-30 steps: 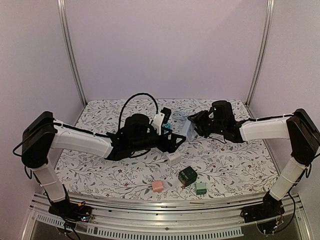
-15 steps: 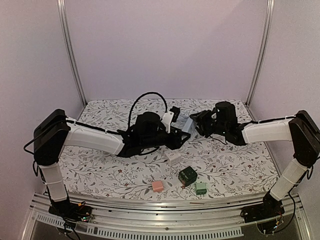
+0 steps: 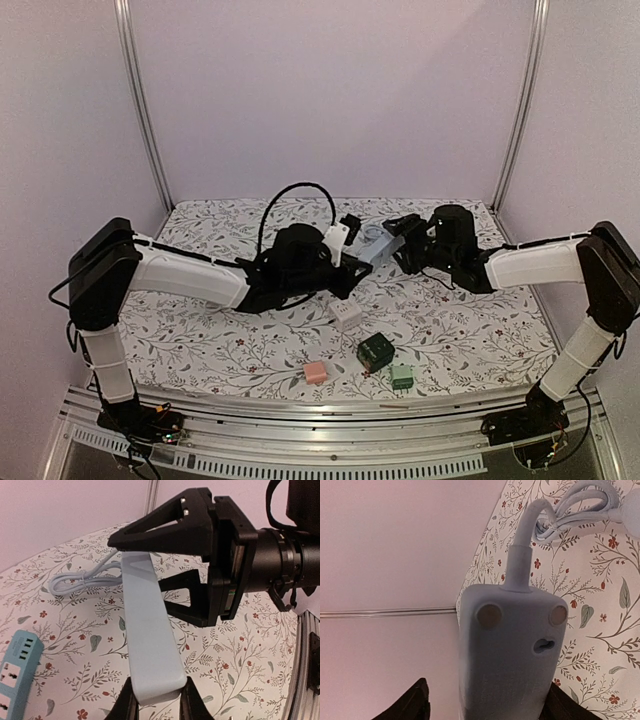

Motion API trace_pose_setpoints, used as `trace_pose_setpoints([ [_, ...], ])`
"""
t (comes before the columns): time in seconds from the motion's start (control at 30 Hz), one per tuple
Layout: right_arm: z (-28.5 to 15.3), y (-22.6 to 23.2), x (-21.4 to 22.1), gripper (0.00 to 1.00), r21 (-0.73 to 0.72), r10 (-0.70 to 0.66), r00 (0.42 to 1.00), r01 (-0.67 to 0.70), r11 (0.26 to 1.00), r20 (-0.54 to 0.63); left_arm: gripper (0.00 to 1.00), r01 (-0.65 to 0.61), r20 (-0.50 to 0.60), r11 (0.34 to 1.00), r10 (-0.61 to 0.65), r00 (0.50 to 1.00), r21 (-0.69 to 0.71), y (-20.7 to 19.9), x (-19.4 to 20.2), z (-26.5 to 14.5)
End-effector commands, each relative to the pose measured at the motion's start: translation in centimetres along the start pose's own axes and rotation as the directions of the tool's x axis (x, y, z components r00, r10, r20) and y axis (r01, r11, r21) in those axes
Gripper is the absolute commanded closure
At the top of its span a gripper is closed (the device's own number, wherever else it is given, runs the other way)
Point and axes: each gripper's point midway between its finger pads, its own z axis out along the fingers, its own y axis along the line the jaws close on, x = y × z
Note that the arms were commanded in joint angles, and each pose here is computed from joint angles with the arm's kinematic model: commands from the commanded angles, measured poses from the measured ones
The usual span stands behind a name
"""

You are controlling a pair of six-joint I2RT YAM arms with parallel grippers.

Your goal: Insert the plug

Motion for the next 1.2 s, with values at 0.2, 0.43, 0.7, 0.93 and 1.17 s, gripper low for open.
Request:
trace_pose_setpoints([
  [0.2,-1.2,-1.1,2.0,0.03,0.026,-0.114,0.989,0.117,0.993,-0.092,1.0,-0.487,-0.048,0.839,0.491,0.87,-0.245,3.7,-3.3,1.2],
  [0.43,-3.5,-5.4,1.6,0.01,0.14,-0.188,0.979,0.198,0.97,-0.083,1.0,-0.694,-0.208,0.61,0.675,0.708,-0.383,6.8,-4.2,3.7],
  [0.7,-8.1,-5.9,-2.0,0.01,0.277,-0.347,0.936,0.317,0.907,0.064,1.0,-0.939,-0.517,0.163,0.8,0.305,-0.302,7.2,1.3,6.1],
  [0.93,-12.1,-5.6,-4.5,0.01,0.367,-0.439,0.883,0.359,0.858,0.163,1.0,-0.971,-0.579,0.143,0.782,0.23,-0.192,3.9,6.0,8.3],
  [1.17,-14.5,-4.6,-5.6,0.01,0.375,-0.469,0.856,0.37,0.85,0.217,0.97,-0.971,-0.586,0.155,0.776,0.234,-0.183,2.3,4.8,8.2],
])
